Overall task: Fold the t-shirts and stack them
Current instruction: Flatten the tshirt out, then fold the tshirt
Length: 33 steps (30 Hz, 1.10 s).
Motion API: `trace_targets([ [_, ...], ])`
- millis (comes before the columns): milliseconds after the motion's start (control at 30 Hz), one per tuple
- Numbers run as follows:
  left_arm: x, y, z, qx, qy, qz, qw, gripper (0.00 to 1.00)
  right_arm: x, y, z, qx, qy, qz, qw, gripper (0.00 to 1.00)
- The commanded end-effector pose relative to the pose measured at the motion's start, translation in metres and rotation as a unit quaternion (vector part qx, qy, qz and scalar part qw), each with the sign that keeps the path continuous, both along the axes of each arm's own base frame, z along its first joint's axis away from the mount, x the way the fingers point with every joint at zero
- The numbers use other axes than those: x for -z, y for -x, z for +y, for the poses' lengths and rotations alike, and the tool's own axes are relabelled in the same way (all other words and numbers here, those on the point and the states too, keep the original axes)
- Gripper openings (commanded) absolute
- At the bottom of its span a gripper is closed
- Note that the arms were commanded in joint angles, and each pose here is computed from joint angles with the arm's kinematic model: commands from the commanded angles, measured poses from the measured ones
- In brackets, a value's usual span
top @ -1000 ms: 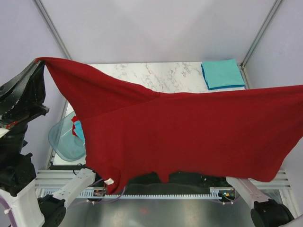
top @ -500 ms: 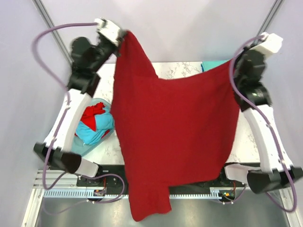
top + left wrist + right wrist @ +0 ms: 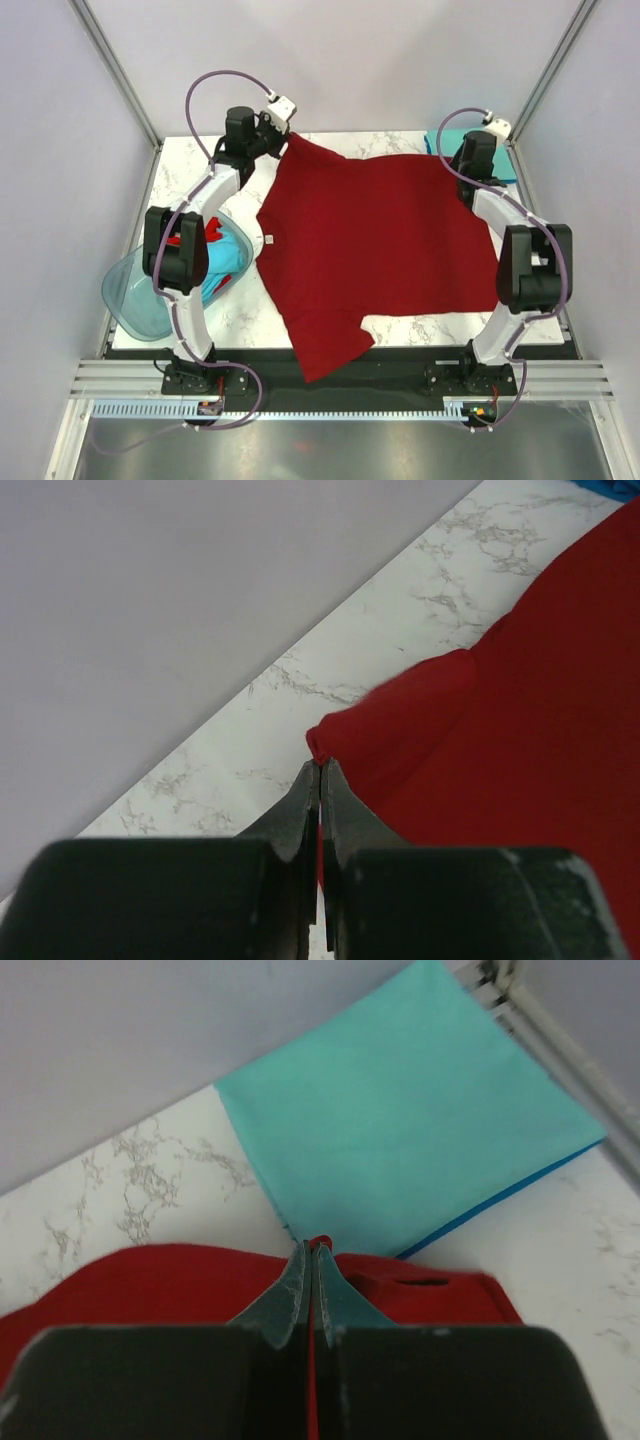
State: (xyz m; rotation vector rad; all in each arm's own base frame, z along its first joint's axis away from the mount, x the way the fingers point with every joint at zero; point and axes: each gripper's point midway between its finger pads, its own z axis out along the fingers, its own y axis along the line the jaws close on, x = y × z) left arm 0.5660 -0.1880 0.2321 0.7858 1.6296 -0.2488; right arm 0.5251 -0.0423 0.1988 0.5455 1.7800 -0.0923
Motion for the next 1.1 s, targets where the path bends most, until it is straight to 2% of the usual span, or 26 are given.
trace_targets([
  [0,-0.06,-0.025,-0.007,0.02,0.006,-0.111,0.994,0.02,-0.04,-0.041,0.004,-0.053,-0.034,-0.094,0.994,0.0],
  [233,-0.033,-0.035,-0.009,0.019,0.01,-0.085,0.996,0.02,0.002,-0.067,-0.01,-0.062,-0.058,-0.07,0.994,0.0],
  [567,-0.016,0.001,-0.001,0.021,0.007,-0.051,0.998,0.02,0.03,-0.081,-0.034,-0.065,-0.071,-0.04,0.995,0.0],
  [900,0.0,0.033,0.013,0.008,-0.013,-0.035,0.999,0.02,0.043,-0.068,-0.049,-0.026,-0.079,-0.03,0.996,0.0],
  [1067,-0.01,0.049,0.022,-0.001,-0.022,-0.044,0.999,0.02,0.042,-0.057,-0.058,-0.012,-0.07,-0.016,0.997,0.0],
])
